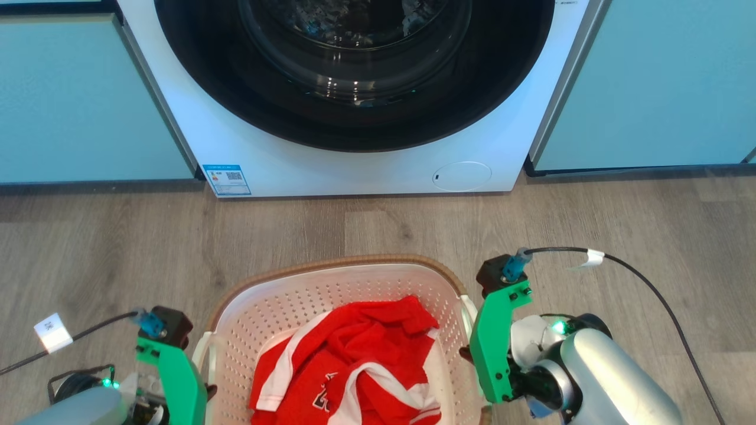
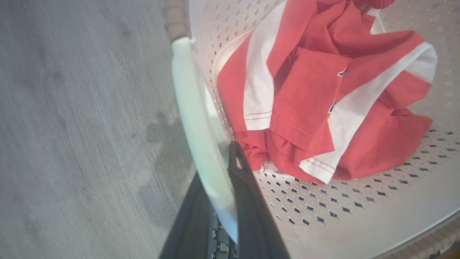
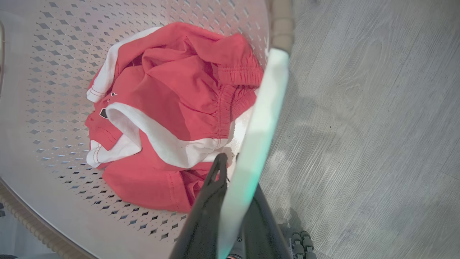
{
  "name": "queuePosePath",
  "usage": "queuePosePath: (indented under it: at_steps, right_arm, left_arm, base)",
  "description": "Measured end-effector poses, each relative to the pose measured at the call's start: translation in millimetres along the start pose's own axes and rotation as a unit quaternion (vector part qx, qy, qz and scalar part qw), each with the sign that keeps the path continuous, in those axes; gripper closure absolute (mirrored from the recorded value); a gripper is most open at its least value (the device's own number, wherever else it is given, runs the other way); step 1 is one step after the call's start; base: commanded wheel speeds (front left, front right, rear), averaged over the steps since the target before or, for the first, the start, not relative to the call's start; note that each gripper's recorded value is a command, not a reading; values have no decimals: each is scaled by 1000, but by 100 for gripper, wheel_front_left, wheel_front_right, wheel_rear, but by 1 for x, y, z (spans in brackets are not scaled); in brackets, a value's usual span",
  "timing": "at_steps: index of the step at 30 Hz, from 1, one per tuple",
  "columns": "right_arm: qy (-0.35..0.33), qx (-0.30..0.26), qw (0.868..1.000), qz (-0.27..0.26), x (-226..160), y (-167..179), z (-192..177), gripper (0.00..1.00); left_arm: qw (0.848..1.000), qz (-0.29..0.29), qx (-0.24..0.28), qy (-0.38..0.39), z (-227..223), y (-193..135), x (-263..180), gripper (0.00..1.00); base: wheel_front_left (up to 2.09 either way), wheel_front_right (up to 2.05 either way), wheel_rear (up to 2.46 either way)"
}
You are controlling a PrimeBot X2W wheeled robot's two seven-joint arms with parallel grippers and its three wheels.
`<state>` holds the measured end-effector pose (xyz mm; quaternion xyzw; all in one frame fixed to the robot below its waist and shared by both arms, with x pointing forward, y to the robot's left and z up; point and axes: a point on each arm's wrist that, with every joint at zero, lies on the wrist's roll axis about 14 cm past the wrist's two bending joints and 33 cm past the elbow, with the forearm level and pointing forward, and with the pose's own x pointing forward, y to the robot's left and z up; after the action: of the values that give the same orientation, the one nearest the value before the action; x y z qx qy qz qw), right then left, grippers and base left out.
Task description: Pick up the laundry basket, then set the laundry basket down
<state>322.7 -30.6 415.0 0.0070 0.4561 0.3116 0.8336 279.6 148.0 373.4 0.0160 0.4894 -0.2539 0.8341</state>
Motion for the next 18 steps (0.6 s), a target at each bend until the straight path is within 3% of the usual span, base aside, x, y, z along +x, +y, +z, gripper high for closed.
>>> queuePosePath:
  at_steps: [18]
  right_arm:
    - [3,3,1000,0,0,-1,0,100]
  left_arm:
    - [1000,-1,-2,1,-1,0,2,100]
  base:
    - [0,0,0]
